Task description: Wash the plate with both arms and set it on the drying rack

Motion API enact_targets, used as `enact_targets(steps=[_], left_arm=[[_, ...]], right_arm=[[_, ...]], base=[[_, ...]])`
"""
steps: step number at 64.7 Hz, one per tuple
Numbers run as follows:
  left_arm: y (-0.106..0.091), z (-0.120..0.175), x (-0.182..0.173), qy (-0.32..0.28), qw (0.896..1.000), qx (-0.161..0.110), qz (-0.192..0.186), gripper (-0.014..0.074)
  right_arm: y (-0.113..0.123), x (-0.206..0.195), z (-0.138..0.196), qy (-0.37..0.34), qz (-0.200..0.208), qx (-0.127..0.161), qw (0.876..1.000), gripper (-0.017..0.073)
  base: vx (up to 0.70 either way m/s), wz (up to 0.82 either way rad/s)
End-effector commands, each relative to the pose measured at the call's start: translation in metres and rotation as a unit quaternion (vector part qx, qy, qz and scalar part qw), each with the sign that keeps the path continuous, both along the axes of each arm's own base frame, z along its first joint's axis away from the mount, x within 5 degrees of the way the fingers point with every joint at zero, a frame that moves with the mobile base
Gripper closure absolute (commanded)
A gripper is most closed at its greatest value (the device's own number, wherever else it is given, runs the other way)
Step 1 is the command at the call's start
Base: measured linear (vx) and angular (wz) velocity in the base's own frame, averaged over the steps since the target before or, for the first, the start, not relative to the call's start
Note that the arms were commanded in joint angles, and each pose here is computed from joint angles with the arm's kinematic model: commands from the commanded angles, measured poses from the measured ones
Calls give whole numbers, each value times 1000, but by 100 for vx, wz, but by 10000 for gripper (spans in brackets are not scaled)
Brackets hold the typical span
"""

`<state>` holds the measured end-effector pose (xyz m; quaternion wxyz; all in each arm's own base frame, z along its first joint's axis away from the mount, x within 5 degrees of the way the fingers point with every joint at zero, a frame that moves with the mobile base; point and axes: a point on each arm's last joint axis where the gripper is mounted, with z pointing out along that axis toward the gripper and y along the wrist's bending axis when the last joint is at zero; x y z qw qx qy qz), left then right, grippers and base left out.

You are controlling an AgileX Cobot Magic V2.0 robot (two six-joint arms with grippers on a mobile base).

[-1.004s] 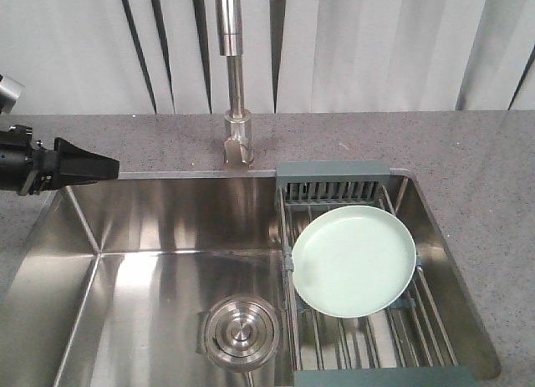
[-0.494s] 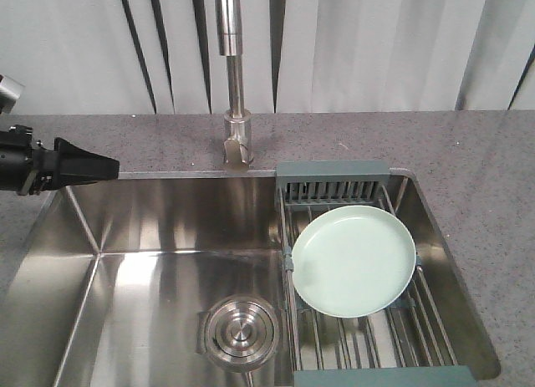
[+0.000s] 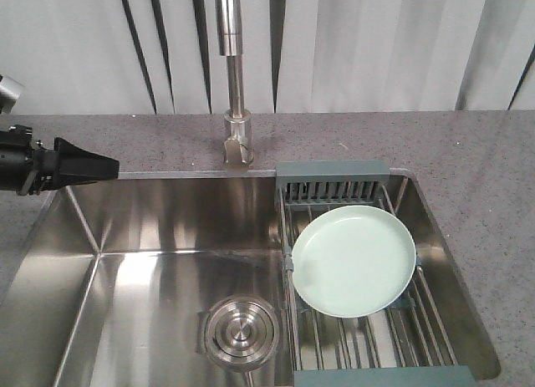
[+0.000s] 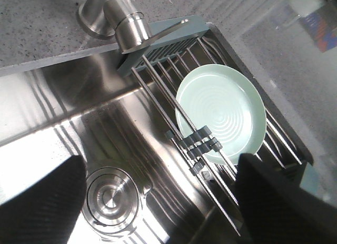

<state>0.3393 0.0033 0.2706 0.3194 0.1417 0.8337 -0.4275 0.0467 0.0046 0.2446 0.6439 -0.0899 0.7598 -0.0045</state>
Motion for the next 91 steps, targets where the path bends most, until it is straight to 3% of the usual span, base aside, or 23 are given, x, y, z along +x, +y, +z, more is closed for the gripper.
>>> enact_targets(steps=[1, 61, 70, 78, 84, 91], left_arm=[[-4, 28, -6, -38, 999, -31, -9, 41], [-5, 28, -6, -38, 999, -34, -12, 61], [-6, 28, -6, -39, 999, -36, -13, 203], [-19, 30, -5, -43, 998, -48, -25, 447], [-35, 29, -3, -47, 998, -38, -36, 601], [-53, 24, 4, -49, 998, -26, -41, 601]], right_arm=[[0, 0, 15, -48, -1, -2, 999, 220], [0, 0, 14, -43, -1, -2, 999, 220], [0, 0, 14, -43, -1, -2, 999, 220], [0, 0, 14, -43, -1, -2, 999, 220], [0, 0, 14, -43, -1, -2, 999, 220], [0, 0, 14, -43, -1, -2, 999, 220]], base=[[0, 0], [0, 0], [0, 0], [0, 0], [0, 0], [0, 0]])
